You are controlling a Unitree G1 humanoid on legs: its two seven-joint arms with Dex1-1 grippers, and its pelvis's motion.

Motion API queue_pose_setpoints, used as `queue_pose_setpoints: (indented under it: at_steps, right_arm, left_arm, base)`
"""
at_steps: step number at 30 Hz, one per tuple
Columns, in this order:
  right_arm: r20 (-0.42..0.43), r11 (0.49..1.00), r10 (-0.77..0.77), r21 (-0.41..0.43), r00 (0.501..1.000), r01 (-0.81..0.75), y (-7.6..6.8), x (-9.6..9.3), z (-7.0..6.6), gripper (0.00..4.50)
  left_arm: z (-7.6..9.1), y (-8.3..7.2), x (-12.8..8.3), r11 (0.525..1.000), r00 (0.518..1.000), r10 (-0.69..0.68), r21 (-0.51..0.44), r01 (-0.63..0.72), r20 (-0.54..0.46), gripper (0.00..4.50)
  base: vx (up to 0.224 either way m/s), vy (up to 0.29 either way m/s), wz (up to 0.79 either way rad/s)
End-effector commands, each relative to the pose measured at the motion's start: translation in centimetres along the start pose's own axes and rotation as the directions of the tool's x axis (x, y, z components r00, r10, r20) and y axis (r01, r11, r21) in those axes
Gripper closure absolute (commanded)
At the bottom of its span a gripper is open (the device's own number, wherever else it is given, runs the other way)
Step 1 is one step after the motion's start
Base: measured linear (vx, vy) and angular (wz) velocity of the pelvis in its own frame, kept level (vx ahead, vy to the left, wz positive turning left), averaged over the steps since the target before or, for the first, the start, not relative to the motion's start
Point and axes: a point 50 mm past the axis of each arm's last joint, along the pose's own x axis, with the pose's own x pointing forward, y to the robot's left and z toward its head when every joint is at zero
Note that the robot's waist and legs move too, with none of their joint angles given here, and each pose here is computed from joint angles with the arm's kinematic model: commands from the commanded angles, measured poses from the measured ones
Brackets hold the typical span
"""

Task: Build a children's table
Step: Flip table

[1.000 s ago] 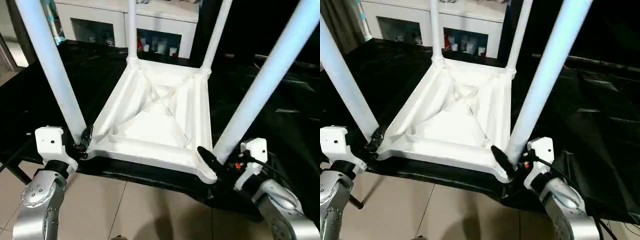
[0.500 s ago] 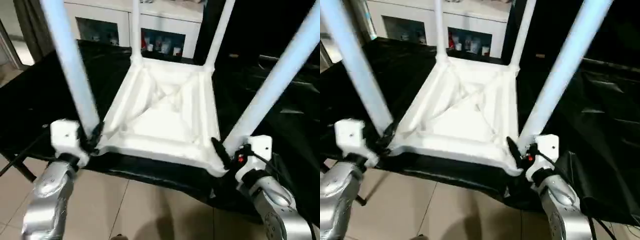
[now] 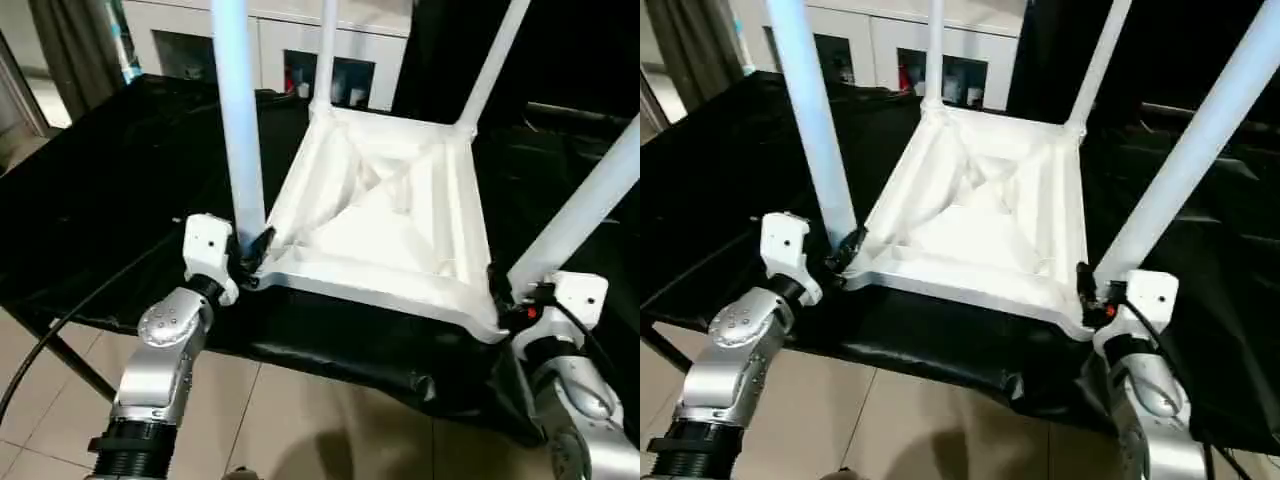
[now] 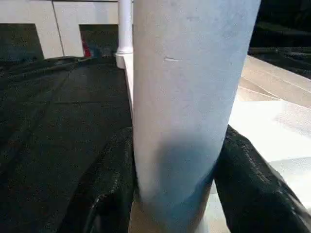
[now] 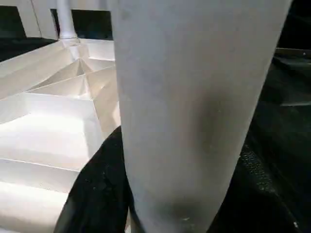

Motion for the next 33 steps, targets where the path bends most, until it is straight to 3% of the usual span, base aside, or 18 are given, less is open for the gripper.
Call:
queue_pose_setpoints:
  at_steps: [1,3,4,7,14,15,16,25,33]
  right_arm:
    - [-0.008,0.999,0.029,-0.035,1.0,-0.029,0.1,0.7,0.2,2.64]
    - [-0.008,0.999,0.051,-0.017,0.999,-0.051,0.2,0.9,0.2,2.64]
    - [-0.01,0.997,0.075,-0.02,0.997,-0.075,0.3,1.0,0.3,2.08]
    - [-0.005,0.994,0.107,0.01,0.994,-0.107,0.5,1.4,0.6,1.94]
    - [0.01,0.997,0.072,-0.011,0.997,-0.072,0.0,1.4,1.1,1.44]
    - [0.011,0.998,0.069,-0.011,0.998,-0.069,0.0,1.3,1.1,1.18]
    - [0.026,0.998,0.058,-0.01,0.998,-0.058,-0.2,0.9,1.2,1.08]
    - [0.108,0.999,0.035,0.032,0.994,-0.039,-1.4,-1.8,1.7,1.08]
    - [0.155,0.967,0.246,0.023,0.957,-0.252,0.2,-3.1,2.6,1.08]
  left_arm:
    - [0.4,-0.9,0.7,0.999,0.999,-0.034,0.014,0.034,0.022,1.76]
    - [0.3,-1.0,0.8,0.999,0.999,-0.042,-0.011,0.043,0.022,1.74]
    - [0.3,-1.1,0.8,0.998,0.998,-0.052,-0.02,0.052,0.023,1.61]
    - [0.4,-1.2,0.9,0.998,0.998,-0.056,-0.029,0.057,0.023,1.37]
    - [0.0,-0.9,1.4,1.0,1.0,-0.004,-0.023,0.004,0.011,0.98]
    - [0.0,-0.9,1.4,1.0,1.0,-0.002,-0.025,0.002,0.01,0.96]
    - [0.0,-0.9,1.5,0.999,1.0,0.004,-0.032,-0.004,0.008,1.25]
    - [-0.4,-0.4,1.1,0.994,0.998,0.068,-0.08,-0.069,-0.019,1.8]
    - [-1.1,-0.9,1.1,0.982,0.997,0.064,-0.174,-0.072,-0.053,2.31]
  base:
    - [0.0,0.0,0.0]
    - [0.0,0.0,0.0]
    - [0.0,0.0,0.0]
    - [0.0,0.0,0.0]
    - [0.0,0.0,0.0]
    - [0.0,0.0,0.0]
    - [0.0,0.0,0.0]
    - [0.0,0.0,0.0]
    - [0.0,0.0,0.0]
